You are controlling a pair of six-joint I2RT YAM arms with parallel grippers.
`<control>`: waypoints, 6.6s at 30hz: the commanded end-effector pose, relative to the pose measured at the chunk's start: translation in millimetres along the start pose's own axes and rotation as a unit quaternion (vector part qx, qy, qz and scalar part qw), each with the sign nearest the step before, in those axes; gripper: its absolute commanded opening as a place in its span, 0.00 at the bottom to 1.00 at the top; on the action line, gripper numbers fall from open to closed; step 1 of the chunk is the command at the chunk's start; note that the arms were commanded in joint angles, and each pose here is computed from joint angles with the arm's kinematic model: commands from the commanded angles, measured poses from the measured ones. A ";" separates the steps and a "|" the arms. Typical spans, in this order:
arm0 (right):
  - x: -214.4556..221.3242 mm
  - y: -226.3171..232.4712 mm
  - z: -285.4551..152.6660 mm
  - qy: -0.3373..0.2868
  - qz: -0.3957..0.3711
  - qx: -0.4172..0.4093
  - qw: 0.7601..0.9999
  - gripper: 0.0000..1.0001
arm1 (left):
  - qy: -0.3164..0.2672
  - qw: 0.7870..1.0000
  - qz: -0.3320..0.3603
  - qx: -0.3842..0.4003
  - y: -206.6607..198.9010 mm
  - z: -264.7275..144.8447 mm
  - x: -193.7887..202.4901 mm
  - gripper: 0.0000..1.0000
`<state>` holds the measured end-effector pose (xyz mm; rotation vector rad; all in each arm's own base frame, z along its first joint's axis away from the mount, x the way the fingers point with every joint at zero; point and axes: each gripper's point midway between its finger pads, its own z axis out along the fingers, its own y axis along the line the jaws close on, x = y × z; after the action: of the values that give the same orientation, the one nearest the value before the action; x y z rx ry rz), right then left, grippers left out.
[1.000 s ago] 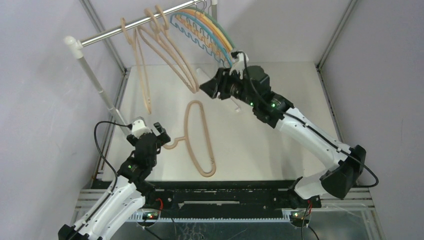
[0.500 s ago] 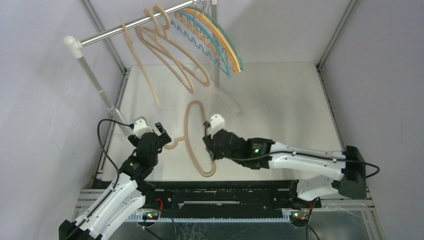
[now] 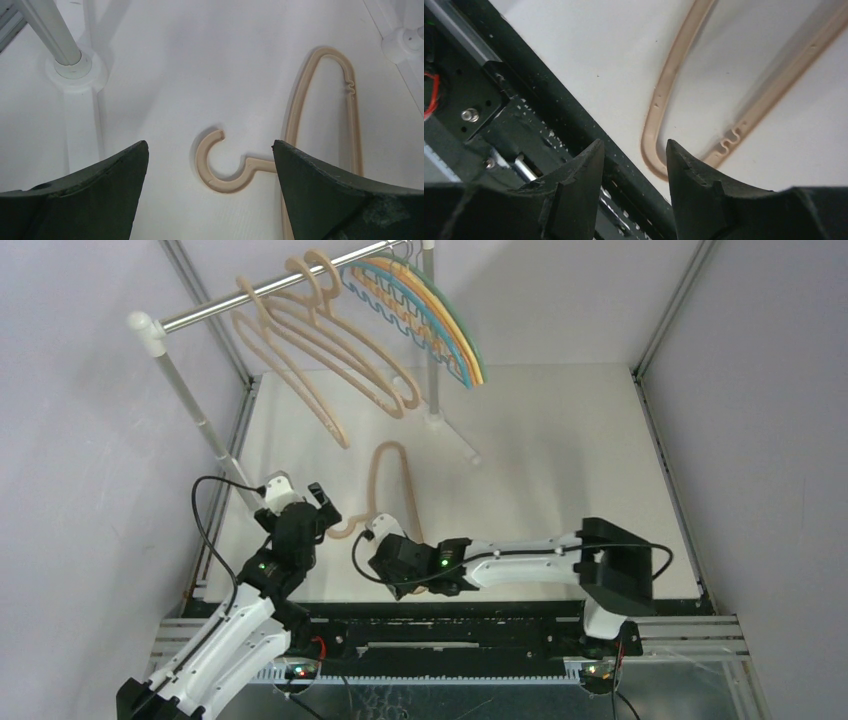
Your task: Organize the hangers
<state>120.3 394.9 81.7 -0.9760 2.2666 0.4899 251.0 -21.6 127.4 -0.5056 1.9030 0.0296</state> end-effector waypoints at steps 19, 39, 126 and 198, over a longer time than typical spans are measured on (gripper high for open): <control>18.0 -4.2 44.7 0.052 0.008 0.058 0.997 0.57 | -0.025 0.999 -0.025 0.020 -12.1 -4.3 -21.9 0.99; 7.2 -14.6 34.7 0.043 0.004 0.066 0.997 0.60 | -0.021 0.999 -0.026 0.026 -15.7 -3.4 -21.1 1.00; -188.8 41.2 -225.0 -0.143 0.146 -0.424 0.882 0.00 | -0.010 0.999 -0.031 0.012 -2.4 1.9 5.2 0.99; -291.6 -25.8 -153.8 -0.288 0.102 -0.165 0.938 1.00 | -0.004 1.000 -0.012 0.001 -0.3 -1.0 -0.4 0.99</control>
<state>251.7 483.6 380.9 -0.5749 1.8339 1.3332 245.2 -22.6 112.1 -0.5147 1.9310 0.0168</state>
